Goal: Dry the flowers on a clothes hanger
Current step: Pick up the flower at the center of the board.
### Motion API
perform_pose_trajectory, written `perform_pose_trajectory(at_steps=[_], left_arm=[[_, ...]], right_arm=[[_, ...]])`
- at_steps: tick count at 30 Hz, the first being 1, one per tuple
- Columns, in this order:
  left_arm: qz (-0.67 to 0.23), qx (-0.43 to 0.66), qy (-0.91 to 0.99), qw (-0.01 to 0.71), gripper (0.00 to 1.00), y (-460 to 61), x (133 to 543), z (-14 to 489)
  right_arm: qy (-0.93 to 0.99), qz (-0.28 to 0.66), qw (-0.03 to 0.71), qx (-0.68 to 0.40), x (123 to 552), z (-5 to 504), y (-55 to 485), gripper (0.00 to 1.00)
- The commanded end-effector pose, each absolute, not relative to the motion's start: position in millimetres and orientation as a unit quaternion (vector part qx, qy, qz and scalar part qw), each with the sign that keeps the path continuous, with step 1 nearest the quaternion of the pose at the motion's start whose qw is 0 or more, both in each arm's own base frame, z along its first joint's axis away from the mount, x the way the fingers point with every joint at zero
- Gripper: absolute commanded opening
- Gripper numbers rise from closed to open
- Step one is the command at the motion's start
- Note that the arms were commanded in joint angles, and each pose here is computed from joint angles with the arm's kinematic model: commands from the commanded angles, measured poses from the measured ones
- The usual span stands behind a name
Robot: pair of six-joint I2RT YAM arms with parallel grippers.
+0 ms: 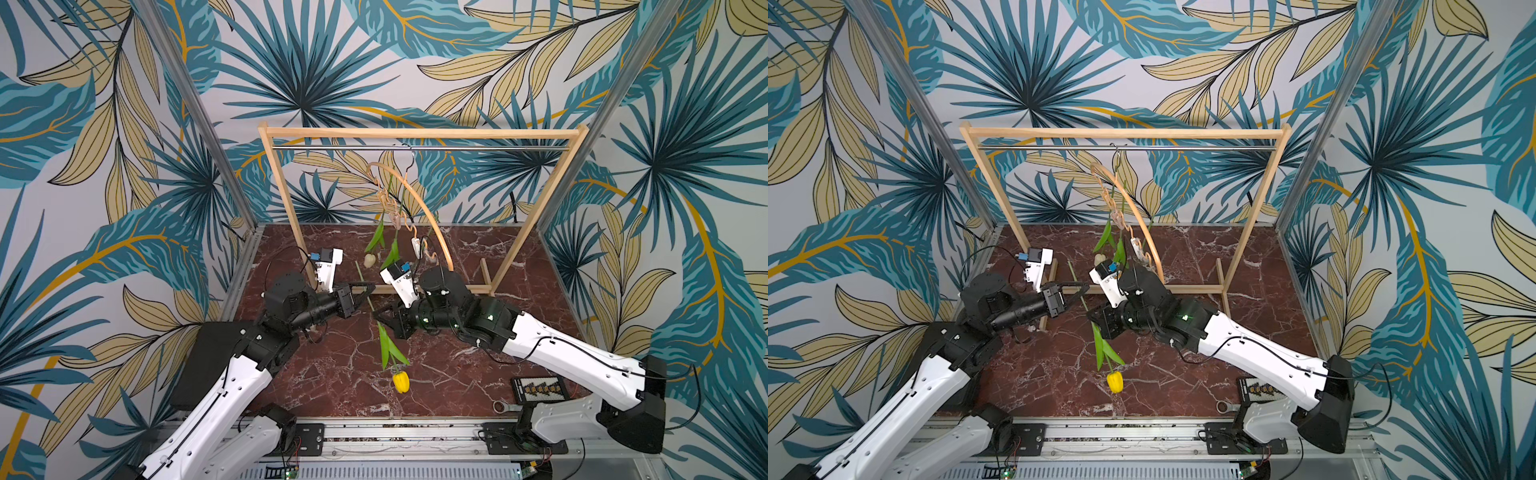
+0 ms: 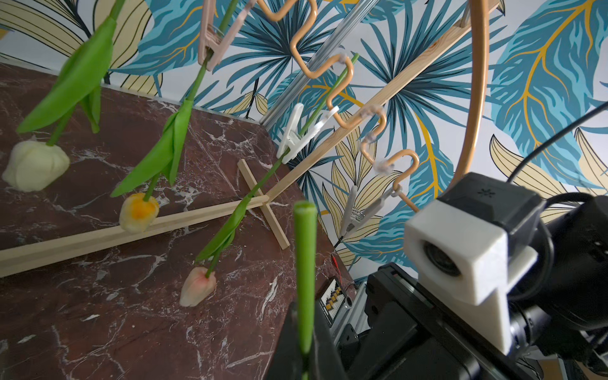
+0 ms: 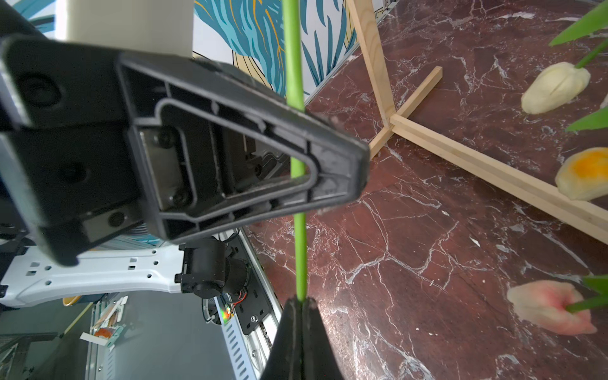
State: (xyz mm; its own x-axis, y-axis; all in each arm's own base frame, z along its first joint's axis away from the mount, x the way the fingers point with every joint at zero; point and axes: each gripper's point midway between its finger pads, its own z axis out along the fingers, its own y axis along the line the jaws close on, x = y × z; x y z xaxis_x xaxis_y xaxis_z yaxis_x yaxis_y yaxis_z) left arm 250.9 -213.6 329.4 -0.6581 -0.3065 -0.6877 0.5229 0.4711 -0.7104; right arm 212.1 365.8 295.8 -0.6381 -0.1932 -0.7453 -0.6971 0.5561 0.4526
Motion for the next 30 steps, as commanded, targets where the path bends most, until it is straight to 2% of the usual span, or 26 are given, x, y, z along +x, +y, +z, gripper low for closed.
perform_pose_trajectory(at_steps=[1,4,6,9,11,18,23,30], left_arm=[[-0.482,0.069,0.767,0.418,0.0,-207,259,329],[-0.485,0.063,0.765,0.418,0.01,-207,261,329],[-0.485,0.046,0.763,0.426,0.31,-204,265,331],[-0.483,0.02,0.755,0.443,0.55,-198,271,338],[-0.476,-0.002,0.754,0.453,0.66,-192,275,341],[-0.441,-0.036,0.76,0.476,0.69,-176,282,339],[-0.4,-0.068,0.765,0.5,0.75,-158,288,335],[-0.356,-0.113,0.775,0.51,0.76,-140,299,321]], right_arm=[[0.828,0.355,0.33,-0.282,213,293,357,0.0],[0.827,0.353,0.33,-0.287,212,294,357,0.0],[0.827,0.353,0.329,-0.289,211,293,357,0.0],[0.831,0.345,0.325,-0.291,211,288,357,0.0],[0.834,0.339,0.322,-0.292,210,285,355,0.0],[0.846,0.312,0.313,-0.3,201,265,344,0.0],[0.849,0.291,0.303,-0.32,182,249,334,0.0],[0.842,0.266,0.339,-0.324,169,261,312,0.0]])
